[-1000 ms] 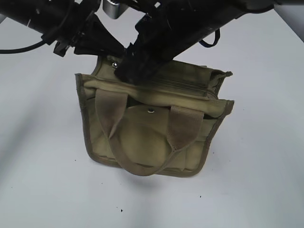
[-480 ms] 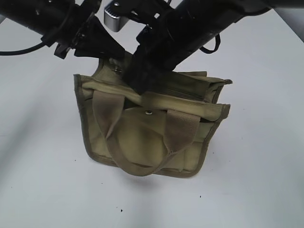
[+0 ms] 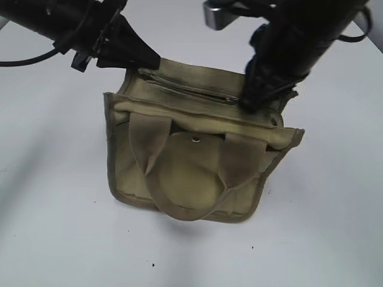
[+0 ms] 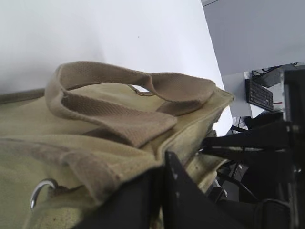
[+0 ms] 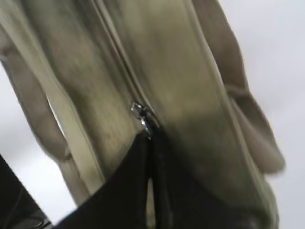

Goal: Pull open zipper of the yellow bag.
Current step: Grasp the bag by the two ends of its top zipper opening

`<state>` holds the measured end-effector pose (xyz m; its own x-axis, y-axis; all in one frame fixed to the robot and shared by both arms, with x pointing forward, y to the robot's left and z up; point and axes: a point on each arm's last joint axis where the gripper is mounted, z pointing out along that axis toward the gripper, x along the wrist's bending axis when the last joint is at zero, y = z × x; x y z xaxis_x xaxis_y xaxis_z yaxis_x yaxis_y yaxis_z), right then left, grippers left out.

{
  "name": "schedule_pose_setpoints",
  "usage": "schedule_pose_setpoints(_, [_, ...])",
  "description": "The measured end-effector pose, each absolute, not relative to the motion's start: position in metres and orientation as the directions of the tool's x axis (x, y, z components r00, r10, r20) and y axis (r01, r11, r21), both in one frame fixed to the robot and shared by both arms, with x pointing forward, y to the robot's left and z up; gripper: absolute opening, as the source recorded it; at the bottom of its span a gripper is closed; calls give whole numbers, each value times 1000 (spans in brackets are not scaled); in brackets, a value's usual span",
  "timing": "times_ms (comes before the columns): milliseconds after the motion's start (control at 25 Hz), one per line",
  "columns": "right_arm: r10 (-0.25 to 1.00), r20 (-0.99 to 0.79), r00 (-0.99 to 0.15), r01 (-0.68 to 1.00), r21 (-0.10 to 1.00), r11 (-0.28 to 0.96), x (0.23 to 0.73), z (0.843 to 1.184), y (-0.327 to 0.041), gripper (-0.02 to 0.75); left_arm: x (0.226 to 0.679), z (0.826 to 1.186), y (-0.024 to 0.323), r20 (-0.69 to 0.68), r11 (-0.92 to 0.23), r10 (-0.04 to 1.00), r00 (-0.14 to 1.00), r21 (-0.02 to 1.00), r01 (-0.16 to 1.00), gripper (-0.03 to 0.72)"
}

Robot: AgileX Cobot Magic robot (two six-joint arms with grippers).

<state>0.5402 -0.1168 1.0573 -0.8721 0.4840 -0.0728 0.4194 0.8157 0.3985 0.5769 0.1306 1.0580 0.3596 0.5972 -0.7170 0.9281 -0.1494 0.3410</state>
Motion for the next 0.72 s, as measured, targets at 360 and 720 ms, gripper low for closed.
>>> schedule_pose_setpoints(360, [699, 2, -715, 675, 267, 688, 531, 1083, -184, 2, 577, 1059, 130, -720, -144, 595, 357, 342, 929, 23])
schedule_pose_setpoints(720, [752, 104, -651, 741, 304, 599, 527, 1088, -180, 123, 576, 1059, 131, -716, -151, 597, 363, 344, 927, 83])
